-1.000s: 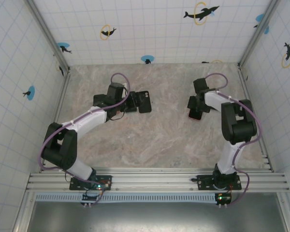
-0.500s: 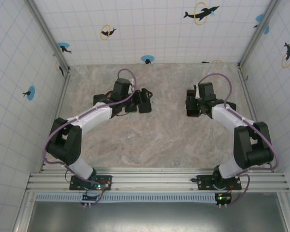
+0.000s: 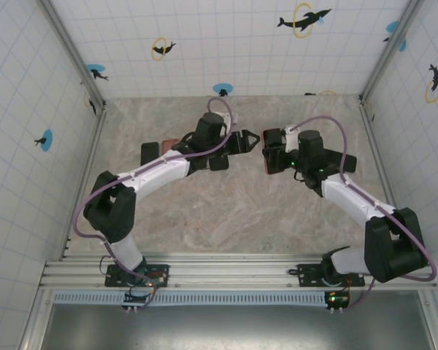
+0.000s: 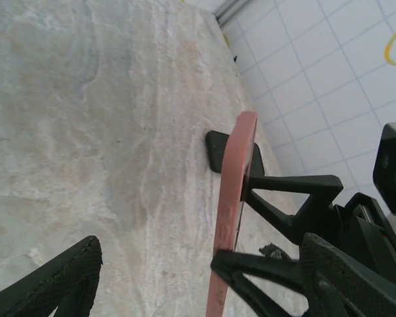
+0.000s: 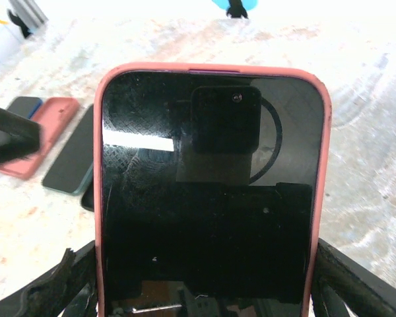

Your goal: Take the phone out of the phone case

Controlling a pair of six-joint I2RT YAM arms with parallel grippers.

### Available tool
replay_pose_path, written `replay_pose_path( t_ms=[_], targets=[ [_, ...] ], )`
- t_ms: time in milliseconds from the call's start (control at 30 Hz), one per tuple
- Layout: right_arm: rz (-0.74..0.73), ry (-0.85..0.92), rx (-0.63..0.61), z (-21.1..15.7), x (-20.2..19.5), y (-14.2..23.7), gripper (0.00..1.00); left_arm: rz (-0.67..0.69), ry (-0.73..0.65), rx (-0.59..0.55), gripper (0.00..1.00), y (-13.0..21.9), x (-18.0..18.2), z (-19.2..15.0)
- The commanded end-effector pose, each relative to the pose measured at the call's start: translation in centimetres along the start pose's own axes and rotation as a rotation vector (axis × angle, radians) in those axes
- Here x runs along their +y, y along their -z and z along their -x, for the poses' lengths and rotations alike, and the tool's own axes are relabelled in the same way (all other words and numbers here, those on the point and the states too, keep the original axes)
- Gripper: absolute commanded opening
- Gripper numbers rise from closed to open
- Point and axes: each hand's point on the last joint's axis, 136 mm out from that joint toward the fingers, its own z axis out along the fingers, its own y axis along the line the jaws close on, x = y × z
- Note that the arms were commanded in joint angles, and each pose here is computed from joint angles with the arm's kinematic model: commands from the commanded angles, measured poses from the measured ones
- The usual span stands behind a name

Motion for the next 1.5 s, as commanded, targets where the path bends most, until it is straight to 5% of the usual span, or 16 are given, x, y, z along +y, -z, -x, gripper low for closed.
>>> replay_pose_path(
  t_ms=[0,400,467,867,1233,1467],
  targets=[
    [0.1,0.053,-0.143,3.4,2.6,1.4,0.5,-0.027,-0.005,0.013,0.76,-1.0,-0.7,0.2],
    [0.173,0.076,-0.122,2.9,4.4,1.3,0.48,-0.046,-0.017,0.044,0.49,-2.6,-1.3,-0.2],
    [0.18,0.075,-0.115,2.7,4.6,1.2,0.48,-0.05,-0.024,0.048,0.37,-2.6,-1.5,-0.3],
    [0.206,0.076,-0.081,1.9,5.2,0.7,0.49,-0.089,-0.024,0.053,0.13,-2.6,-2.3,-0.5],
    [0.218,0.046,-0.058,0.8,5.0,1.1,0.88,-0.111,-0.009,0.012,0.08,-2.1,-3.0,0.6],
    [0.198,-0.063,-0.083,0.6,3.7,3.1,0.92,-0.142,0.031,-0.065,0.09,-0.9,-3.3,3.0]
  ],
)
